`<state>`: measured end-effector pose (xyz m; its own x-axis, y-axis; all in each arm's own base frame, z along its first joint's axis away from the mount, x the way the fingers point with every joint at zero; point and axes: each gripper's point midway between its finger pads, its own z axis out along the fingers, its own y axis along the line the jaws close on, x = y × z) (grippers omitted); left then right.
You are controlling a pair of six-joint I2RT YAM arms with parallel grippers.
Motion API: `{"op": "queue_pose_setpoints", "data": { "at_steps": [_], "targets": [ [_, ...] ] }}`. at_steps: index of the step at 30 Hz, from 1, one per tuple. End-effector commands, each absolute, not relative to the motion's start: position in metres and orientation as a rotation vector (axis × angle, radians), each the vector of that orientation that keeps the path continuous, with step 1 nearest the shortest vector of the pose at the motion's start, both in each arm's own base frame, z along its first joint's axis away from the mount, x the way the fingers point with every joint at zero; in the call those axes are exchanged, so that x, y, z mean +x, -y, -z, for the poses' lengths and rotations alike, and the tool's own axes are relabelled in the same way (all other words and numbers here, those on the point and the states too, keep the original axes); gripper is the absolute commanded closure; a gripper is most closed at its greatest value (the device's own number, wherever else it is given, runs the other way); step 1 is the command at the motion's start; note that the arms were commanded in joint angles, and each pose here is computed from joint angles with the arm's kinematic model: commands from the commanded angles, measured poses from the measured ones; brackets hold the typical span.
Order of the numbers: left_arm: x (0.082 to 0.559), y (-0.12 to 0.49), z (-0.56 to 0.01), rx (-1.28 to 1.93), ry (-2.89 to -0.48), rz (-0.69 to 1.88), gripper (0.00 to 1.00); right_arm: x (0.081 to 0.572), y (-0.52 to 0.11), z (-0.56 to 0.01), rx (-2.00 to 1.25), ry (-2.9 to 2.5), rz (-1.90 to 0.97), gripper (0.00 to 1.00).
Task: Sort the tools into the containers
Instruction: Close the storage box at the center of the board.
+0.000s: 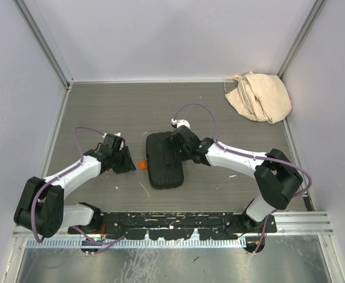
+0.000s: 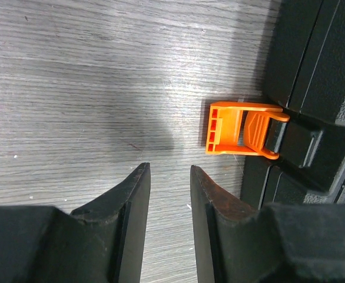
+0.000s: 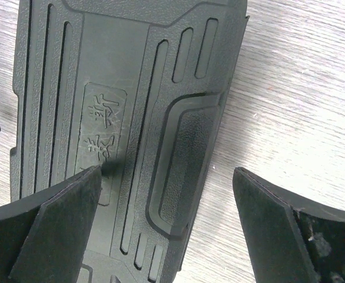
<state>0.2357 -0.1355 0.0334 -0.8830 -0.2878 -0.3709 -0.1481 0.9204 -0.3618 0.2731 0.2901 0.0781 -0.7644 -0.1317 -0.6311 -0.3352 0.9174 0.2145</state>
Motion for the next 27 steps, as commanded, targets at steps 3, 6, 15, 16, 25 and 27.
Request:
{"op": "queue_pose_setpoints", "data": {
  "at_steps": [3,6,15,16,25,27],
  "targets": [
    [0.254,0.158,-0.047,-0.370,-2.595,0.608,0.64,0.277,-0.295,-0.111,-0.289,-2.343,-0.491,0.04],
    [0.257,0.165,-0.047,-0.426,-2.577,0.656,0.57,0.275,-0.296,-0.111,-0.294,-2.348,-0.500,0.04],
    [0.259,0.172,-0.033,-0.540,-2.582,0.713,0.48,0.272,-0.297,-0.107,-0.301,-2.360,-0.510,0.05],
    [0.260,0.173,-0.031,-0.544,-2.580,0.716,0.48,0.272,-0.296,-0.106,-0.303,-2.362,-0.507,0.05],
    [0.248,0.173,-0.018,-0.614,-2.530,0.790,0.40,0.270,-0.301,-0.106,-0.314,-2.370,-0.535,0.06],
    [0.245,0.171,-0.017,-0.635,-2.509,0.803,0.39,0.270,-0.301,-0.104,-0.316,-2.376,-0.534,0.06]
  ]
}}
